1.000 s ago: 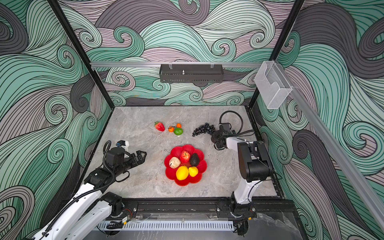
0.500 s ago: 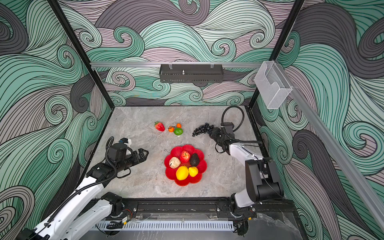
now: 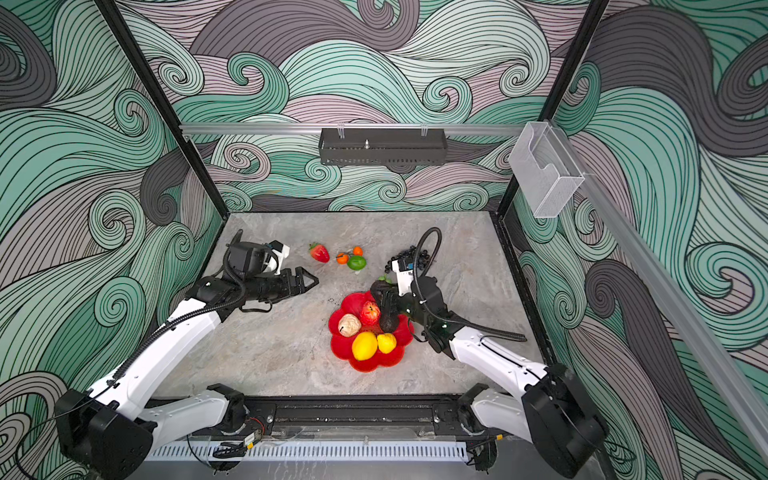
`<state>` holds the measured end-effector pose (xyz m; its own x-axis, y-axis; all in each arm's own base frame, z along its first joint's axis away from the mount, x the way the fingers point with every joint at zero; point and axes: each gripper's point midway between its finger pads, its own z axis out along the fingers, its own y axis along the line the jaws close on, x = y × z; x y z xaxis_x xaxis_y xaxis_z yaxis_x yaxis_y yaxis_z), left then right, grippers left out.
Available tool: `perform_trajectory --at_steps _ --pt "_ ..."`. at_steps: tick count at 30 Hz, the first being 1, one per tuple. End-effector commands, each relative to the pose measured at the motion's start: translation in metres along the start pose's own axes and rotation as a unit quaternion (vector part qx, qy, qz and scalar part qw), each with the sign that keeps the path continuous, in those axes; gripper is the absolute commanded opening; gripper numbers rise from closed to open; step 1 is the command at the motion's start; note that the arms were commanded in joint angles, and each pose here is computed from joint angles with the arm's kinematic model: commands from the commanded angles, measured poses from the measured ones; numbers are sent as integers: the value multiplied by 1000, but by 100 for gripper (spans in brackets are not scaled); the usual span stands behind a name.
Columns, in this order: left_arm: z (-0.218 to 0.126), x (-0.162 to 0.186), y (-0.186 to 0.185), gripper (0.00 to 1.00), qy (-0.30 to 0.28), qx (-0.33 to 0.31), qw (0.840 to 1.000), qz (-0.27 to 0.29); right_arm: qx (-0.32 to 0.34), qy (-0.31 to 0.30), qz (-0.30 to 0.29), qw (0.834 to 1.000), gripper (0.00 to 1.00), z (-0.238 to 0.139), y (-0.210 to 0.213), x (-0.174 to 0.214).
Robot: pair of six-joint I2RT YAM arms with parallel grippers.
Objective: Place and organize the fake fruits in the fruit bowl
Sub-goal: 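Lift the mangosteen toward the bowl with the right gripper while the left gripper approaches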
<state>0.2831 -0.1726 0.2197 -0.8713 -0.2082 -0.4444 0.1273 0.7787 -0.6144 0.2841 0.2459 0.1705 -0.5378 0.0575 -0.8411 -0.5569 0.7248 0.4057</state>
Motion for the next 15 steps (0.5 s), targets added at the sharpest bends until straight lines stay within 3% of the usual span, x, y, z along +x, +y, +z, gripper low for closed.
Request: perform_trajectory --at_steps 1,8,15 --pt "-5 14 -20 85 45 36 998 23 -25 -49 -82 995 56 -2 23 -15" --pt "-2 23 -54 77 58 71 994 63 -66 -61 -151 984 56 3 59 3" --pt "11 33 -79 61 77 79 989 97 -79 -49 -215 972 56 8 83 24"
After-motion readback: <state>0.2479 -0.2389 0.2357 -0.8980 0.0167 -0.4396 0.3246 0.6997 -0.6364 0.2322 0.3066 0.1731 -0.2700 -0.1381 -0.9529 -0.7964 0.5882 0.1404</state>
